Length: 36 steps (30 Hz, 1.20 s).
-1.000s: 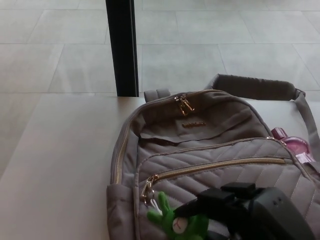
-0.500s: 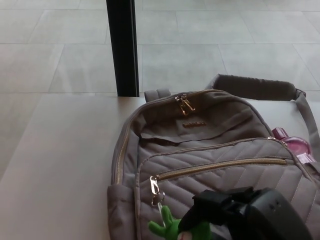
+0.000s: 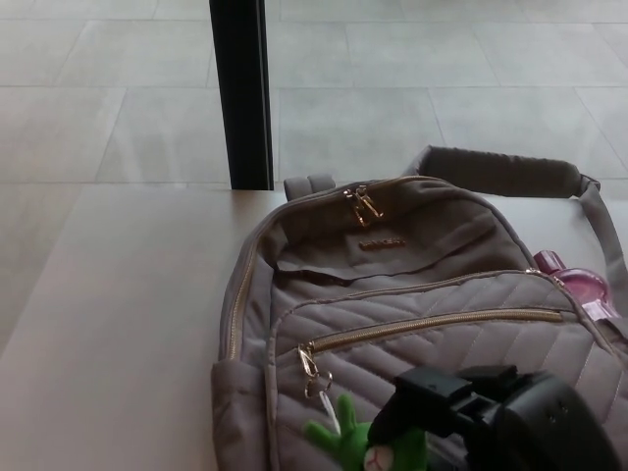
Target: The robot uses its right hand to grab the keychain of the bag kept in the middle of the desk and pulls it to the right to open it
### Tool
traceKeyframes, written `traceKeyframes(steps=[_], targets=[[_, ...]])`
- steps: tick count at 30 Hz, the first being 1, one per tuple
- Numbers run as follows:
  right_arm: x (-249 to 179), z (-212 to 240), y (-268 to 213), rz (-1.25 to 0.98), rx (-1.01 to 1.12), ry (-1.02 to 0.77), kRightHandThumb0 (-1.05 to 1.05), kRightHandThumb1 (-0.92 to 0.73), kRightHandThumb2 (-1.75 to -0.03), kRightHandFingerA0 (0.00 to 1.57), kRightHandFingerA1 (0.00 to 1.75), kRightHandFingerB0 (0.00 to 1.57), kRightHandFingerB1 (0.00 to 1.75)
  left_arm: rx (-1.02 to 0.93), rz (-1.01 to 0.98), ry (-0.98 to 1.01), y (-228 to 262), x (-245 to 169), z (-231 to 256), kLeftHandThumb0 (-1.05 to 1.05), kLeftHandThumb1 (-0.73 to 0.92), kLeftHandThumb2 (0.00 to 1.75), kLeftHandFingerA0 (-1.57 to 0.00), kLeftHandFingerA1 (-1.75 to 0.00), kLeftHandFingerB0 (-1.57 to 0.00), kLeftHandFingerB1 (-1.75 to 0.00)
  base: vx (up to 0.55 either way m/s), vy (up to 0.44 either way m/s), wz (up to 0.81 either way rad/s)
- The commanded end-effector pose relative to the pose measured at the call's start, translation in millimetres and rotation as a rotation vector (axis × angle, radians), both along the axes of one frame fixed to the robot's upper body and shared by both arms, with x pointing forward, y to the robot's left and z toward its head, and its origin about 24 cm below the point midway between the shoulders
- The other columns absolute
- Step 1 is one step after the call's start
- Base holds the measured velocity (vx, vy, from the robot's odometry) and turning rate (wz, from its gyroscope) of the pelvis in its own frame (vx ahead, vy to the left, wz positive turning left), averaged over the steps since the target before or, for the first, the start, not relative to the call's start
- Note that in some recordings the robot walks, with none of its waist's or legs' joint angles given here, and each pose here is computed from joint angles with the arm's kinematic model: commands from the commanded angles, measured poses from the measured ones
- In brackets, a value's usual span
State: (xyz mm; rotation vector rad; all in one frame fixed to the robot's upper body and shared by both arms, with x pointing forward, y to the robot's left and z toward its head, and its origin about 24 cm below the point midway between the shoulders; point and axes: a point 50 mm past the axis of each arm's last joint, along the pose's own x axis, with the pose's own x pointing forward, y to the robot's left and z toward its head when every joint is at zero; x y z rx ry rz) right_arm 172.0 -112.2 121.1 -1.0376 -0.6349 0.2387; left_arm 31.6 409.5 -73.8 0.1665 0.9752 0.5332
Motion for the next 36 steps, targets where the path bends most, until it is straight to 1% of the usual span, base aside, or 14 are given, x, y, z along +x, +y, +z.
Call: traceKeyframes(steps=[1, 2, 3, 4, 11, 12, 13, 19, 29, 30, 31, 32, 35, 36], targets=[[5, -1, -9, -0.066, -0.047, 0.008, -0.15, -0.43, -1.21, 1.05, 1.75, 0.8, 1.65, 0.037, 0.008, 0.018, 7, 0, 5, -0.81, 0.92, 0.7, -0.62, -0.5, -0.58, -0.41, 0.0, 0.0, 0.0], [6, 0, -9, -0.07, -0.046, 0.0, -0.16, -0.4, -1.22, 1.05, 1.75, 0.78, 1.68, 0.042, -0.004, 0.021, 7, 0, 6, -0.9, 0.77, 0.89, -0.57, -0.56, -0.55, -0.47, 0.0, 0.0, 0.0], [7, 1, -9, -0.076, -0.047, -0.01, -0.16, -0.4, -1.22, 1.05, 1.75, 0.78, 1.68, 0.039, -0.011, 0.018, 7, -1, 6, -0.9, 0.77, 0.89, -0.57, -0.56, -0.55, -0.47, 0.0, 0.0, 0.0], [8, 3, -10, -0.071, -0.04, -0.019, -0.14, -0.43, -1.21, 1.04, 1.75, 0.76, 1.71, 0.025, 0.027, 0.004, 7, -1, 5, -0.84, 0.92, 0.68, -0.6, -0.52, -0.62, -0.42, 0.0, 0.0, 0.0], [27, 30, -20, -0.107, -0.021, -0.085, -0.17, -0.43, -1.24, 1.08, 1.75, 0.82, 1.59, 0.012, 0.03, -0.003, 7, -2, 6, -0.83, 0.92, 0.7, -0.57, -0.52, -0.57, -0.42, 0.0, 0.0, 0.0], [31, 36, -22, -0.12, -0.028, -0.086, -0.27, -0.48, -1.22, 1.32, 1.46, 1.09, 1.32, 0.01, 0.041, -0.003, 8, -3, 6, -0.82, 0.92, 0.7, -0.57, -0.49, -0.56, -0.41, 0.0, 0.0, 0.0], [34, 41, -24, -0.129, -0.033, -0.089, -0.22, -0.45, -1.28, 1.06, 1.75, 0.74, 1.75, 0.009, 0.043, -0.003, 8, -4, 6, -0.83, 0.92, 0.71, -0.56, -0.48, -0.55, -0.41, 0.0, 0.0, 0.0], [50, 60, -29, -0.138, -0.008, -0.105, -0.18, -0.37, -1.42, 1.07, 1.75, 0.77, 1.75, 0.017, 0.034, 0.006, 8, -5, 6, -0.81, 0.92, 0.72, -0.58, -0.48, -0.54, -0.42, 0.0, 0.0, 0.0], [61, 63, -42, -0.171, -0.099, -0.127, -0.22, -0.42, -1.29, 1.08, 1.75, 0.9, 1.5, 0.023, 0.014, 0.03, 7, -10, 5, -0.82, 0.92, 0.76, -0.58, -0.49, -0.53, -0.4, 0.0, 0.0, 0.0], [62, 61, -44, -0.171, -0.112, -0.129, -0.28, -0.42, -1.16, 1.33, 1.44, 1.08, 1.28, -0.002, 0.054, 0.007, 7, -10, 4, -0.82, 0.92, 0.73, -0.59, -0.5, -0.54, -0.41, 0.0, 0.0, 0.0], [63, 61, -45, -0.17, -0.118, -0.13, -0.28, -0.42, -1.16, 1.33, 1.44, 1.08, 1.28, -0.013, 0.071, -0.003, 7, -10, 4, -0.82, 0.92, 0.73, -0.59, -0.5, -0.54, -0.41, 0.0, 0.0, 0.0], [64, 60, -47, -0.173, -0.143, -0.142, -0.24, -0.44, -1.09, 1.09, 1.75, 0.94, 1.28, -0.008, 0.06, 0.001, 7, -11, 4, -0.81, 0.92, 0.75, -0.57, -0.48, -0.53, -0.41, 0.0, 0.0, 0.0], [68, 54, -55, -0.17, -0.224, -0.169, -0.26, -0.47, -0.99, 1.12, 1.7, 1.02, 0.88, 0.003, 0.05, 0.006, 7, -8, 4, -0.81, 0.92, 0.77, -0.59, -0.5, -0.54, -0.41, 0.0, 0.0, 0.0], [69, 50, -59, -0.171, -0.261, -0.162, -0.26, -0.47, -0.99, 1.12, 1.7, 1.02, 0.88, 0.007, 0.037, 0.009, 7, -8, 5, -0.81, 0.92, 0.77, -0.59, -0.5, -0.54, -0.41, 0.0, 0.0, 0.0]])
